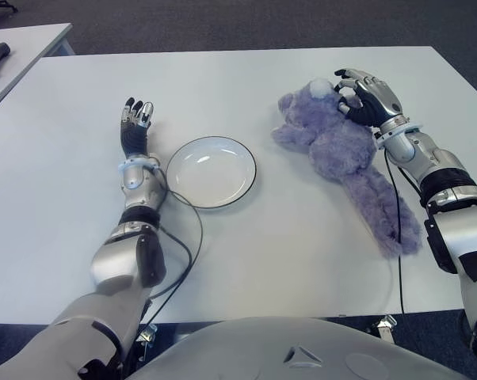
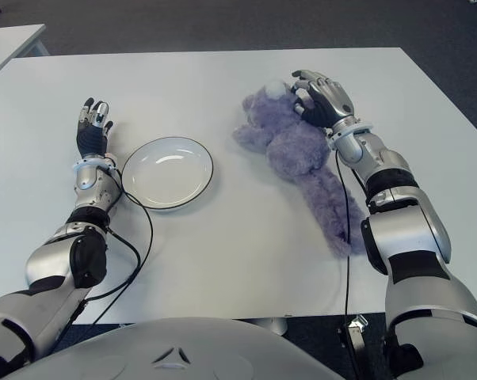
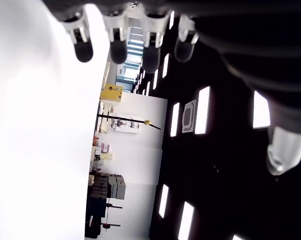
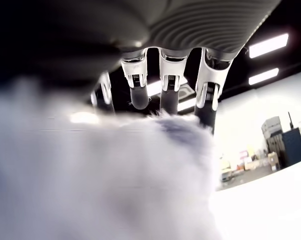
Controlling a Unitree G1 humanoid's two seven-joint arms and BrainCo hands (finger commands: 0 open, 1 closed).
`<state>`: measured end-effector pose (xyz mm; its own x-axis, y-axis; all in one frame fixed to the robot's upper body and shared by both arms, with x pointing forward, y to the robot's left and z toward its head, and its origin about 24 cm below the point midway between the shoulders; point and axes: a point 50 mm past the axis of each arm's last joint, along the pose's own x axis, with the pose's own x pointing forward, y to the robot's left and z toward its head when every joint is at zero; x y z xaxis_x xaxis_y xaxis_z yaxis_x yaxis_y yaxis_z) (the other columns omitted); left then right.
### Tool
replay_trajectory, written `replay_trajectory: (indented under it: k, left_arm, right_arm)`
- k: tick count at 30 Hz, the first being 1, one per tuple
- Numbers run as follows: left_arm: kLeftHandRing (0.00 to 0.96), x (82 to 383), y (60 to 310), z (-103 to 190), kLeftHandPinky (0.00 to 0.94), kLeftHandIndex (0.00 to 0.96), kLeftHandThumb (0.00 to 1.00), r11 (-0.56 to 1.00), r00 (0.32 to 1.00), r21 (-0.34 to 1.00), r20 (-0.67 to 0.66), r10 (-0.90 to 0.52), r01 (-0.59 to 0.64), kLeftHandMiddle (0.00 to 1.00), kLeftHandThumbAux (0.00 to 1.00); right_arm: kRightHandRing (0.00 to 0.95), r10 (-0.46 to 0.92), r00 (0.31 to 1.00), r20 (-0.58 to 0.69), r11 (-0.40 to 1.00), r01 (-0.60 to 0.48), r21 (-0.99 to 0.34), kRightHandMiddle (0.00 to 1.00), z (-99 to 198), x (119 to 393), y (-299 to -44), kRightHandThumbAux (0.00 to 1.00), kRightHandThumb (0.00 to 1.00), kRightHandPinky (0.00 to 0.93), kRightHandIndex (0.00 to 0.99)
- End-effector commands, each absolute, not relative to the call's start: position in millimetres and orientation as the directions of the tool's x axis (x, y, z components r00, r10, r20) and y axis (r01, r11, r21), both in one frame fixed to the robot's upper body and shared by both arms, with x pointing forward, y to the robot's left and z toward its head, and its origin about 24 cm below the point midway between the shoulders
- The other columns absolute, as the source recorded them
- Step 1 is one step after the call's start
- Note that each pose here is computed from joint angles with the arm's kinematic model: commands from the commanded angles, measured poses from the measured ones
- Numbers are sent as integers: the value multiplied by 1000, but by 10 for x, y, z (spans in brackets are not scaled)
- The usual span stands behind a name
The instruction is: Put the doll into the plate.
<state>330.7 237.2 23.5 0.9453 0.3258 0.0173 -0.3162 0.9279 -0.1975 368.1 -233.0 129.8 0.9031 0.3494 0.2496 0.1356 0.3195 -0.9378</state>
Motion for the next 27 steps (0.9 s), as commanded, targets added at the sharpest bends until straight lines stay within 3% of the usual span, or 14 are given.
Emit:
replay_trajectory:
  k: [1, 6, 27]
  left_arm:
    - [60, 2290, 2157, -950, 0, 35, 0, 865, 833, -217, -449, 323, -452, 108, 521]
    - [56, 2290, 2154, -952, 0, 34, 0, 864, 832, -220, -452, 321, -453, 104, 525]
    - [56, 2302, 2148, -951, 0, 41, 0, 868, 829, -207, -458, 321, -450, 104, 513]
  right_arm:
    - [771, 316, 928, 196, 391, 61, -918, 753, 1206, 3667, -2365, 707, 701, 813, 439]
    - [825, 278, 925, 258, 447, 114, -887, 820, 1331, 3686, -2417, 711, 701, 833, 440]
    - [861, 167, 883, 439, 521, 299, -799, 859, 1541, 3704, -2469, 716, 705, 830, 440]
